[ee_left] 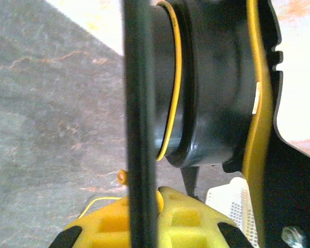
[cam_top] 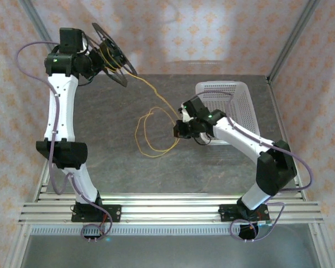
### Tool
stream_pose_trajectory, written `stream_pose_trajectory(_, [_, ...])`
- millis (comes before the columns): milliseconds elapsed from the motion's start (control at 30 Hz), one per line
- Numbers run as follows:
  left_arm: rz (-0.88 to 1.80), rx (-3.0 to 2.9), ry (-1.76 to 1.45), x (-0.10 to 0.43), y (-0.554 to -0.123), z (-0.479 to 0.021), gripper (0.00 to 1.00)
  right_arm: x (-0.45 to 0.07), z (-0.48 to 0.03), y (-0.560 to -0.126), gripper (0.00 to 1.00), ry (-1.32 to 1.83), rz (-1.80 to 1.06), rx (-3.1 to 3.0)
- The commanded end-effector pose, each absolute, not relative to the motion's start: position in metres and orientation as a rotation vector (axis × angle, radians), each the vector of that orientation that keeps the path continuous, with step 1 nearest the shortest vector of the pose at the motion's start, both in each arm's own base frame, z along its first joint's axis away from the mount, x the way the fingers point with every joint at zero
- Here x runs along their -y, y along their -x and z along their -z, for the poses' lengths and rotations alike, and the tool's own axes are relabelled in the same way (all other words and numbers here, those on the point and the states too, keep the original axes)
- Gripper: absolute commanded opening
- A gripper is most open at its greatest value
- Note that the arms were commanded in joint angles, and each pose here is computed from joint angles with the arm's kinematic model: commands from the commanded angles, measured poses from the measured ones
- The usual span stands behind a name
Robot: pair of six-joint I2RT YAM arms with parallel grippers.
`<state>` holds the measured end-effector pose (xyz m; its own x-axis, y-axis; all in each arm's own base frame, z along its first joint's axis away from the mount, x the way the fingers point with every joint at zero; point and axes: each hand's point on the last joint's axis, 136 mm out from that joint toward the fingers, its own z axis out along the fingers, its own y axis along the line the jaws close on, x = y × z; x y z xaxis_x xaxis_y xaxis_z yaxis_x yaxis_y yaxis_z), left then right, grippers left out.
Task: Wrap the cables
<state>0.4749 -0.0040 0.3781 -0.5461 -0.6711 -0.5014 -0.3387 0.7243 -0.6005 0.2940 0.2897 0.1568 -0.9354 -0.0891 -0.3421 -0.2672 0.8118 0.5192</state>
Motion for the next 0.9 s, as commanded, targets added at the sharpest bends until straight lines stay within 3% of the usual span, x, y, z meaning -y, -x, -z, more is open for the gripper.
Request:
stream_pose_trajectory(0, [0.61, -1.993, 0.632, 0.004, -0.477, -0.434, 0.0, -0.314, -0.177, -0.284, 0.0, 0.422, -0.85, -2.606])
stream_pose_trajectory(200, [0.588, -2.024, 0.619, 0.01, -0.478, -0.426, 0.0, -0.342, -0.174, -0.259, 0.0, 0.667, -0.757, -2.599])
stream_pose_trajectory(633, [0.641, -2.071, 0.661, 0.012, -0.472, -0.432, 0.0, -0.286, -0.112, -0.276, 0.0, 0.452, -0.363, -2.779])
stream_pose_trajectory(867, [0.656, -2.073, 0.692, 0.004, -0.466, -0.432, 0.0, -0.257, -0.109, -0.284, 0.0, 0.297, -0.365, -2.787])
